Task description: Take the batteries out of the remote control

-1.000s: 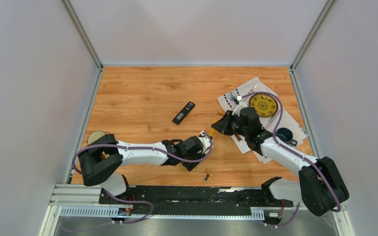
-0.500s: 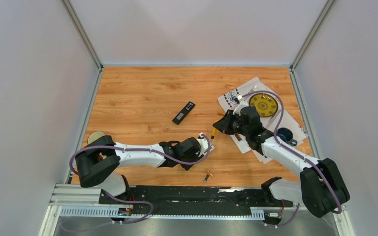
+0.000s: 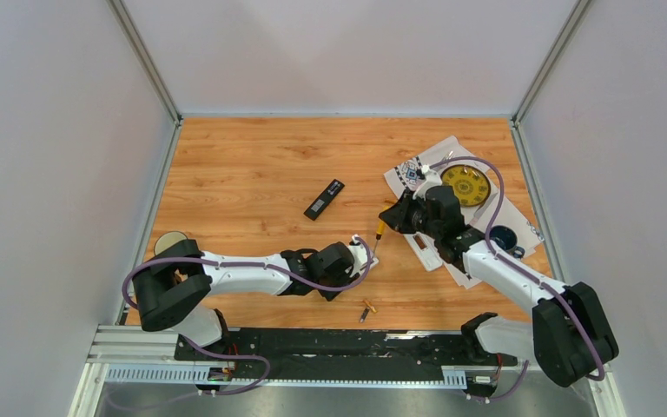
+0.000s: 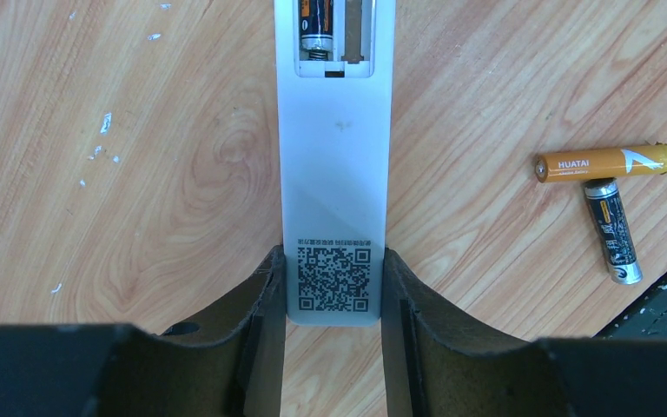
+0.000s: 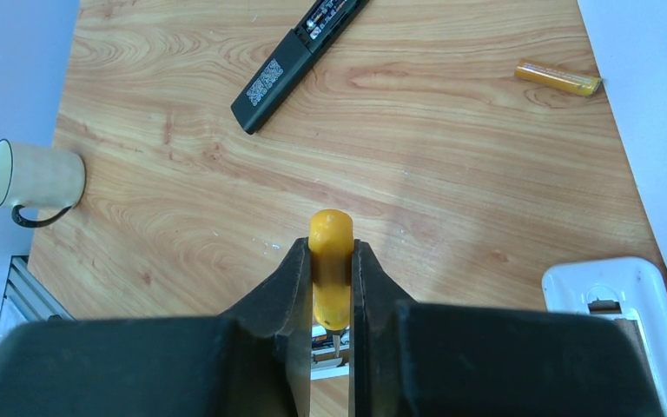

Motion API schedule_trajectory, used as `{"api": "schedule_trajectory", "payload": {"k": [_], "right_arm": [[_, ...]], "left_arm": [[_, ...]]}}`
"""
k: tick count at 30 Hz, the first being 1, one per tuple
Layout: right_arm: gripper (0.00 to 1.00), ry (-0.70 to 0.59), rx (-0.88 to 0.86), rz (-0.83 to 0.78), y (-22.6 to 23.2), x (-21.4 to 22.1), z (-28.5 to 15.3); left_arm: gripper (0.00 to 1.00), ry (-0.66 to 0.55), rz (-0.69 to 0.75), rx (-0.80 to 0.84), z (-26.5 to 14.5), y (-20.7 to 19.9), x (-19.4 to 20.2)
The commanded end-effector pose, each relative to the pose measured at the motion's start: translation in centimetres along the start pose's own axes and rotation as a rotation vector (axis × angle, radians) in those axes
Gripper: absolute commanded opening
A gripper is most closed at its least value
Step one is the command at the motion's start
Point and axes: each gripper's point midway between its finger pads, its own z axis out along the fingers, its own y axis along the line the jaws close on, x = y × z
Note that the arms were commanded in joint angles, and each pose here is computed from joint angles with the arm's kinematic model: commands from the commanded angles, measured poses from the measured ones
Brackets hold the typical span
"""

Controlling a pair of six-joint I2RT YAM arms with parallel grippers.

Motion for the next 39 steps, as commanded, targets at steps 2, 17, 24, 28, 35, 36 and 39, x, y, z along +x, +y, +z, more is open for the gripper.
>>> {"api": "schedule_trajectory", "payload": {"k": [2, 17, 24, 28, 35, 36, 39], "right_arm": [[0.0, -0.056, -0.002, -0.028, 0.4, -2.1, 0.6], [0.0, -0.031, 0.018, 0.0, -0.6, -1.0, 2.3], [0.0, -0.009, 0.02, 0.015, -1.0, -0.2, 3.0], [0.0, 0.008, 0.013, 0.023, -1.1, 0.3, 3.3], [0.0, 0.031, 0.006, 0.025, -1.0, 1.0, 3.0], [0.0, 0.033, 0.003, 0.027, -1.0, 1.1, 2.8], [0.0, 0.042, 0.004, 0.025, -1.1, 1.7, 2.6]], "left_arm": [[0.0, 0.102, 0.036, -0.005, -0.3, 0.4, 3.1], [0.0, 0.096, 0.02, 0.011, 0.0, 0.0, 3.1], [0.0, 0.098, 0.021, 0.002, 0.1, 0.1, 3.2], [0.0, 0.101, 0.017, -0.001, 0.1, 0.2, 3.3], [0.0, 0.098, 0.022, -0.008, 0.0, 0.3, 3.2], [0.0, 0.098, 0.022, -0.009, 0.1, 0.3, 3.2], [0.0, 0.102, 0.024, -0.014, 0.2, 0.4, 3.3]]}}
